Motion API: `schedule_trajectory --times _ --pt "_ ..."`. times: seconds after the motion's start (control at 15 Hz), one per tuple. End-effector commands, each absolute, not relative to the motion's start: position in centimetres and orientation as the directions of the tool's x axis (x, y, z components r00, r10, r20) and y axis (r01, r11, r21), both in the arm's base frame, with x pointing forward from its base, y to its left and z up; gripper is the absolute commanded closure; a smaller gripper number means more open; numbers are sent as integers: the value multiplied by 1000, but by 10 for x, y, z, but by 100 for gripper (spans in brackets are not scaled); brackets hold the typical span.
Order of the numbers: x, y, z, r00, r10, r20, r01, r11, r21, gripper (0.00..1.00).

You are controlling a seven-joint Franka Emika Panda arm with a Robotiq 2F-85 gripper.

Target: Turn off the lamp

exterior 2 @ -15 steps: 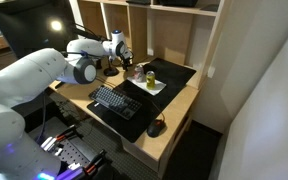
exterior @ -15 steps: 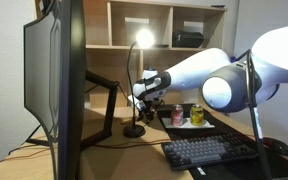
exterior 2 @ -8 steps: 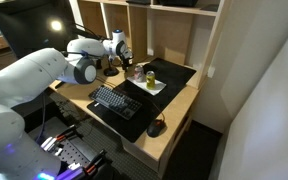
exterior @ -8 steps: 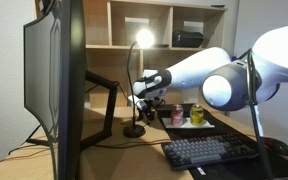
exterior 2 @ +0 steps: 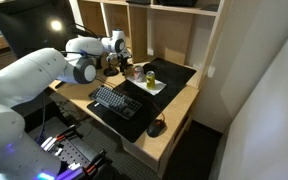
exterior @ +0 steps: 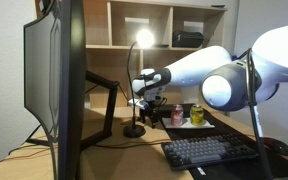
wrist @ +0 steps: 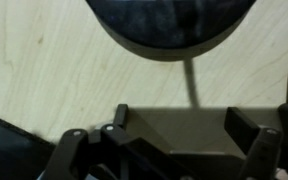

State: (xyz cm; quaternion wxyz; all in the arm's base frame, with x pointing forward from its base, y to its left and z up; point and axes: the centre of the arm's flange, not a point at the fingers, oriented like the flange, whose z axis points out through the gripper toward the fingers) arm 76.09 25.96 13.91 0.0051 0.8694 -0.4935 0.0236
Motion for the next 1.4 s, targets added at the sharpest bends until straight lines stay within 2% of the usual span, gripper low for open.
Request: schedule_trajectory --times 0.0,0.33,0.47,0.53,0.73,0.8,1.0,1.33 --pt "808 273 141 525 -849 59 -847 -528 -55 0" --pt "819 267 169 491 -868 74 -828 -491 -269 0" --pt "821 272 169 490 -868 83 -827 -493 -269 0" --pt "786 259 170 491 -867 91 -829 -496 -258 0" --pt "786 261 171 492 -866 92 -827 -498 -263 0" --pt "785 259 164 547 -835 63 -805 -544 -236 0" --pt "804 258 151 645 -764 -5 -728 -613 -307 0" --pt "815 258 149 687 -725 43 -700 -677 -227 0"
